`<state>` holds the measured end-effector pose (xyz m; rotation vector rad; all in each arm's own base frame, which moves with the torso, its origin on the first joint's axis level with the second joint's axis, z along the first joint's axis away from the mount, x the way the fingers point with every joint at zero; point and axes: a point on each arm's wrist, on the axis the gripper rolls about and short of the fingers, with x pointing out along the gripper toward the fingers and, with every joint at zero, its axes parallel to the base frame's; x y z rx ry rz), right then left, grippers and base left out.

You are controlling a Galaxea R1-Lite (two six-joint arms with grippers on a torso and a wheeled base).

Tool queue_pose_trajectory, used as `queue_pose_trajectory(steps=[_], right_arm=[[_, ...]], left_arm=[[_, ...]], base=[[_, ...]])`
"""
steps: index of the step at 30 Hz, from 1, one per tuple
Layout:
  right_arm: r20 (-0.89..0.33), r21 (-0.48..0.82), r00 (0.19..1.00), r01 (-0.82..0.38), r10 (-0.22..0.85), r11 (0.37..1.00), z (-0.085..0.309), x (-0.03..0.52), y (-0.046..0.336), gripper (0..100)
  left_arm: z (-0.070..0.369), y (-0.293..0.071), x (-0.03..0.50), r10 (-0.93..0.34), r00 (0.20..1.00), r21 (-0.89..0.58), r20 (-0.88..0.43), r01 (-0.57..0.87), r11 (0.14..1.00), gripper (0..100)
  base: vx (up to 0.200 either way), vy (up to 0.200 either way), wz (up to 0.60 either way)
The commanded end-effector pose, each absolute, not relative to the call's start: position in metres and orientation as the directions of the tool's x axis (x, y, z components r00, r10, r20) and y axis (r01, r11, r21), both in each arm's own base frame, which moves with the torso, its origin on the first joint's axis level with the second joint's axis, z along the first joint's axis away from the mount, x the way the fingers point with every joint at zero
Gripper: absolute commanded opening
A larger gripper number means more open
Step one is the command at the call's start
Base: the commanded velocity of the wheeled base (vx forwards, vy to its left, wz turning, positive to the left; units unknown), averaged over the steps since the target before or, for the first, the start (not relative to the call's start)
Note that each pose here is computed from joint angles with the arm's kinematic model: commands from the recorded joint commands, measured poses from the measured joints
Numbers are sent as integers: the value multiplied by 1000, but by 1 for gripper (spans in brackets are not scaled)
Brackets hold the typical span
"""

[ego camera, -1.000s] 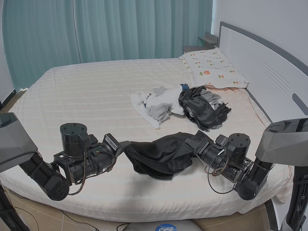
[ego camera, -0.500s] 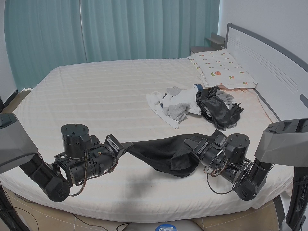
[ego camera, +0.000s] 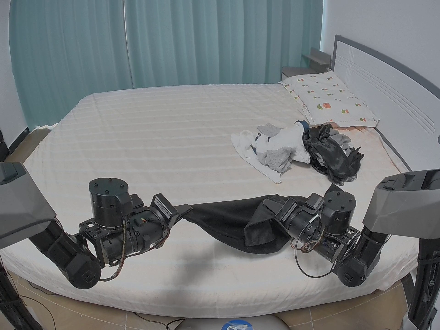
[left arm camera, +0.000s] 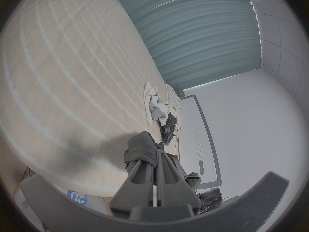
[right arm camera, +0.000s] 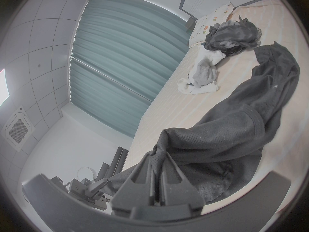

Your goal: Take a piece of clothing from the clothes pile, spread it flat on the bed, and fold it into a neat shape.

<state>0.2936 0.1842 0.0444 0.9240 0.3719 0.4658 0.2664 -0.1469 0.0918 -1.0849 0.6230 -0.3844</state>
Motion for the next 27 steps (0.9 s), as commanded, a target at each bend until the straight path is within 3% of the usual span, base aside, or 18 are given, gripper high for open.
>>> queue_pose_trajectory(steps=[1,27], right_arm=[[-98,828,840,-229,534,512,45,294,184,0],[-100,828,840,-228,534,513,44,294,184,0]], left_arm=[[91,-147,267,-576,767,-904,-283,-12,428,0],[86,-148,265,-588,751,-901,-300,-20,433,0]], base=[[0,200,0],[0,200,0]])
